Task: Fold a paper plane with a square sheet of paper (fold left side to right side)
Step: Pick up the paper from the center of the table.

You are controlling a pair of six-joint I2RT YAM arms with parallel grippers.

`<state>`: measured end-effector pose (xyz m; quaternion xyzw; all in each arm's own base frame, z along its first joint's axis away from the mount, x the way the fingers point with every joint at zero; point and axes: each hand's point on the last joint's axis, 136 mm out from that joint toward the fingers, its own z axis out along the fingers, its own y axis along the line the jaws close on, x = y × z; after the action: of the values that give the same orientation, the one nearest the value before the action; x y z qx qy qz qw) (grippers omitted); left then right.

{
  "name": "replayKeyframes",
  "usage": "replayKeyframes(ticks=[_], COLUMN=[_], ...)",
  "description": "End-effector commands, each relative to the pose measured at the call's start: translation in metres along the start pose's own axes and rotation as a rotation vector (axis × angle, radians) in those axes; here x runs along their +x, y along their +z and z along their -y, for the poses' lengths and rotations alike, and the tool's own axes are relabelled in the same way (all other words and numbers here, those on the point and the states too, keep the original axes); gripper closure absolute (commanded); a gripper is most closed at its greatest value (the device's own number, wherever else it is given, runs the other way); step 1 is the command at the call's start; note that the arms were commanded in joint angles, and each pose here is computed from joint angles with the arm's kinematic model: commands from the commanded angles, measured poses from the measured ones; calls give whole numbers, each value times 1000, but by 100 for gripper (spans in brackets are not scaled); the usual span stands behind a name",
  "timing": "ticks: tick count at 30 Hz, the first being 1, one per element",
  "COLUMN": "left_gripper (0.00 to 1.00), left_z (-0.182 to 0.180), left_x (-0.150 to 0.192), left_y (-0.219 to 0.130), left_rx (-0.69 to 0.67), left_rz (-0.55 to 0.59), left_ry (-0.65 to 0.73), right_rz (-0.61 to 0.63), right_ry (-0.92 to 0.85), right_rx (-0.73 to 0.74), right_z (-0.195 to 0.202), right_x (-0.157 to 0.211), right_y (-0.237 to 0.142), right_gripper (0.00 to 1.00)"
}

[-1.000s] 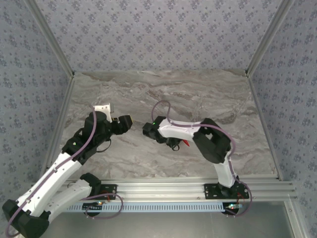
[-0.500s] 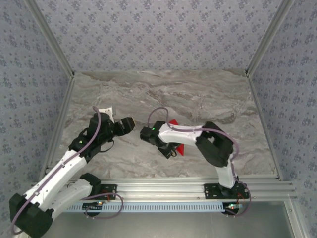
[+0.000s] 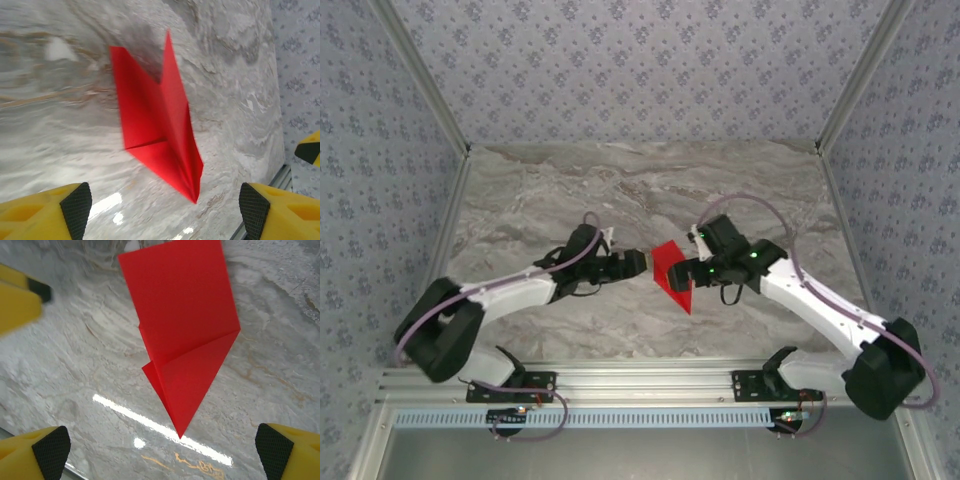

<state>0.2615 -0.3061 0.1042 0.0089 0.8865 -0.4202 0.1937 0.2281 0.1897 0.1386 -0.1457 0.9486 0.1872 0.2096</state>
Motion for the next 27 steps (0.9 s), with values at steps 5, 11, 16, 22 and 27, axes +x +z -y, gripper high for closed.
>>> replayKeyframes(ticks=[5, 11, 16, 22, 27], left_gripper=[23, 30, 57, 90, 97], left_z=[36, 21, 18, 12, 20], left_x=[-10, -10, -14, -18, -18], left_y=[55, 88, 95, 78, 51], left_rx=[106, 68, 78, 119, 215], left_rz=[-36, -70, -69, -52, -37], left_ry=[16, -9, 6, 30, 90], right_rz=[94, 82, 80, 90, 102], right_ry=[145, 230, 281, 256, 180], right_rx=[-176, -235, -330, -392, -392], right_z=[12, 25, 27, 25, 26], right_x=[3, 18, 18, 5, -8], right_y=[-7, -3, 3, 17, 34], right_gripper=[0, 0, 0, 1, 8])
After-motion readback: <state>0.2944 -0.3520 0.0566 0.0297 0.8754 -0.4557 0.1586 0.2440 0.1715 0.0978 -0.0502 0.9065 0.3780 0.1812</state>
